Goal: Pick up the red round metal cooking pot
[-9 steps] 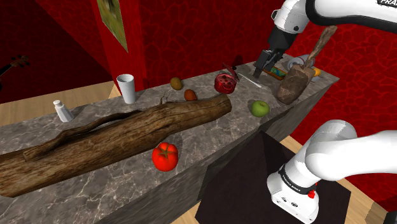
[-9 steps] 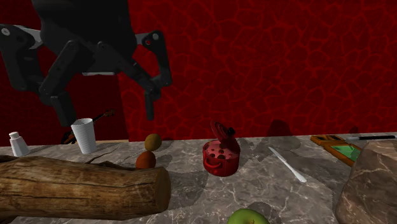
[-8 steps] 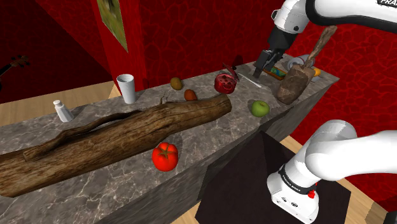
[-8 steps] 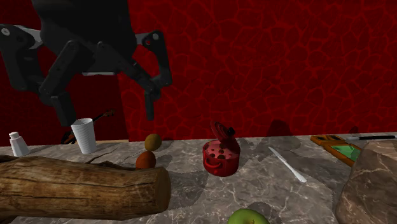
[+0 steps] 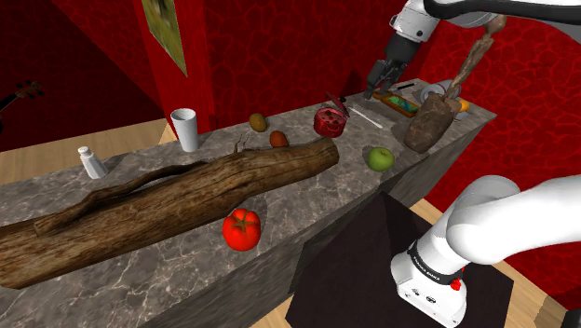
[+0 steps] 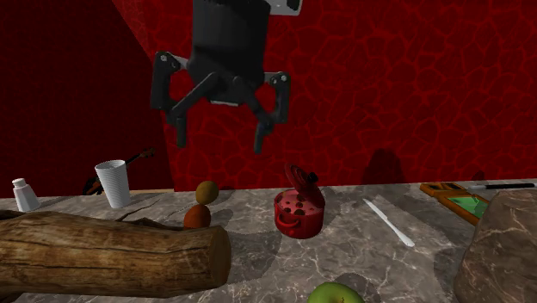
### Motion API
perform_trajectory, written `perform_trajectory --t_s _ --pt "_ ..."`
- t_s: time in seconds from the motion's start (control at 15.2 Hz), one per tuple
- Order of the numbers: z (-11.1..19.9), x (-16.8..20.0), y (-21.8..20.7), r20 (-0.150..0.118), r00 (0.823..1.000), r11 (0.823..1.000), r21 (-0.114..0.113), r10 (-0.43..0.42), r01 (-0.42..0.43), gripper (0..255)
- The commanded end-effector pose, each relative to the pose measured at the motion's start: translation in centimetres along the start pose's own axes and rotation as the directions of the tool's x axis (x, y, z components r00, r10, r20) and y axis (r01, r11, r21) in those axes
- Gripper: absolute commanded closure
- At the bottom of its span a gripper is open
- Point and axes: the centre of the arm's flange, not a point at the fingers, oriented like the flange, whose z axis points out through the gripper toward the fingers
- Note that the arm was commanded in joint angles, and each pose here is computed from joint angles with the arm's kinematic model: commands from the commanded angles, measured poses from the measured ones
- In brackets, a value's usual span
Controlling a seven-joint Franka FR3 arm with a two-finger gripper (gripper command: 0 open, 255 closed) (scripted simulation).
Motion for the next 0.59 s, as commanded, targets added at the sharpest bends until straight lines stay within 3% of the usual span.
perform_trajectory --t_s 0.0,0.53 --pt "0.4 1.9 2.8 -0.002 1.0 0.999 0.039 0.012 -0.012 0" --pt "3.1 8.6 12.9 -0.001 0.998 0.978 0.199 0.058 -0.057 0"
